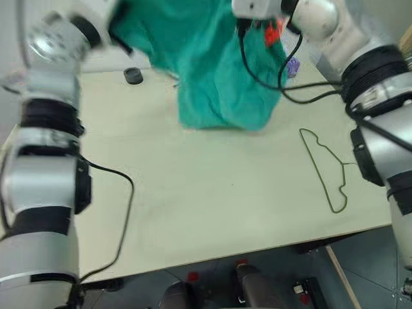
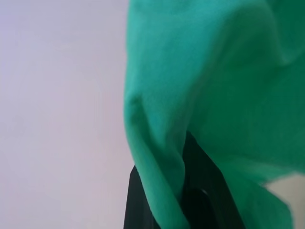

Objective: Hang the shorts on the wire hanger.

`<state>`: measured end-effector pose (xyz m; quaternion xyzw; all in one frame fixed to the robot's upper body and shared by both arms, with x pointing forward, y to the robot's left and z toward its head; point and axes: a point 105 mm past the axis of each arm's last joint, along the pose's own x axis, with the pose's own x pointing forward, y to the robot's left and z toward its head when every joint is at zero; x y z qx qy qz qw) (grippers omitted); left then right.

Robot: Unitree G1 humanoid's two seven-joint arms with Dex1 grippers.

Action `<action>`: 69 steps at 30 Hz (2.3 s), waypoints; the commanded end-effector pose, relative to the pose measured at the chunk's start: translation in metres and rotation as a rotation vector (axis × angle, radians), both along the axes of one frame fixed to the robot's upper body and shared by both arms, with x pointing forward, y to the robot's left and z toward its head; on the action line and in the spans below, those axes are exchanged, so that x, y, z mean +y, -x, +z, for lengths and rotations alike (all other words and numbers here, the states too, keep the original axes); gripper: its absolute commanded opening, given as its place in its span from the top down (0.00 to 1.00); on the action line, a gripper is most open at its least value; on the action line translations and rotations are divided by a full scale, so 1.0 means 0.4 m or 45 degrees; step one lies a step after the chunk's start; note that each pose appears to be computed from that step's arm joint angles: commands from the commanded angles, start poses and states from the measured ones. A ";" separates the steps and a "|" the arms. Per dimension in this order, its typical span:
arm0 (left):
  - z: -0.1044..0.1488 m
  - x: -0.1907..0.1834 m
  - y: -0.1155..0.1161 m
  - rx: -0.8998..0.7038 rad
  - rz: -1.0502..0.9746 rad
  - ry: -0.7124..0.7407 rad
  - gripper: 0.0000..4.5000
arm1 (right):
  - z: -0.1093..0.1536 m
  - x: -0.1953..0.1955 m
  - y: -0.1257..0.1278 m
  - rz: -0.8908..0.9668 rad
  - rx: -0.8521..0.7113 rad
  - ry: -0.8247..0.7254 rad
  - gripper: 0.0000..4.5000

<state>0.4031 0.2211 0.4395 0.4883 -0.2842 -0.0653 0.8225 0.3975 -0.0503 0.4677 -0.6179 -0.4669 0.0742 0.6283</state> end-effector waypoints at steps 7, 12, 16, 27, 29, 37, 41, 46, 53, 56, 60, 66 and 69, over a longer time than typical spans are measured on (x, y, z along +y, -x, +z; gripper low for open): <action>-0.505 0.028 0.091 0.898 -0.138 -0.251 0.99 | -0.460 -0.023 0.015 0.442 0.428 0.197 1.00; -0.810 0.050 0.286 1.630 -0.226 -0.045 0.99 | -0.734 0.002 0.109 0.654 0.805 0.352 1.00; -0.868 0.022 0.396 1.908 -0.320 0.044 0.99 | -0.836 -0.013 0.165 0.696 1.073 0.455 1.00; -0.896 -0.048 0.535 2.220 -0.607 0.007 0.99 | -0.944 -0.147 0.284 0.581 1.742 0.628 1.00; -0.902 -0.049 0.530 2.206 -0.603 0.000 0.99 | -0.945 -0.145 0.289 0.569 1.771 0.619 1.00; -0.922 -0.055 0.545 2.251 -0.660 0.040 0.81 | -0.939 -0.128 0.317 0.591 1.869 0.598 0.81; -0.921 -0.061 0.584 2.325 -0.731 0.036 0.54 | -0.939 -0.143 0.350 0.591 1.965 0.648 0.51; -0.895 -0.077 0.628 2.384 -0.881 0.053 0.20 | -0.948 -0.183 0.407 0.543 2.143 0.787 0.11; -0.841 -0.104 0.606 2.280 -1.010 0.120 0.20 | -0.880 -0.167 0.429 0.648 2.253 0.505 0.11; -0.796 -0.124 0.542 2.133 -1.032 0.270 0.20 | -0.831 -0.166 0.399 0.656 2.300 0.168 0.11; -0.739 -0.149 0.497 2.041 -1.100 0.350 0.01 | -0.797 -0.215 0.334 0.548 2.235 -0.295 0.10; -0.696 -0.197 0.395 1.704 -1.018 0.264 0.01 | -0.802 -0.412 0.194 0.009 1.896 -1.124 0.10; -0.671 -0.233 0.352 1.552 -1.012 0.184 0.01 | -0.828 -0.487 0.186 -0.225 1.791 -1.343 0.10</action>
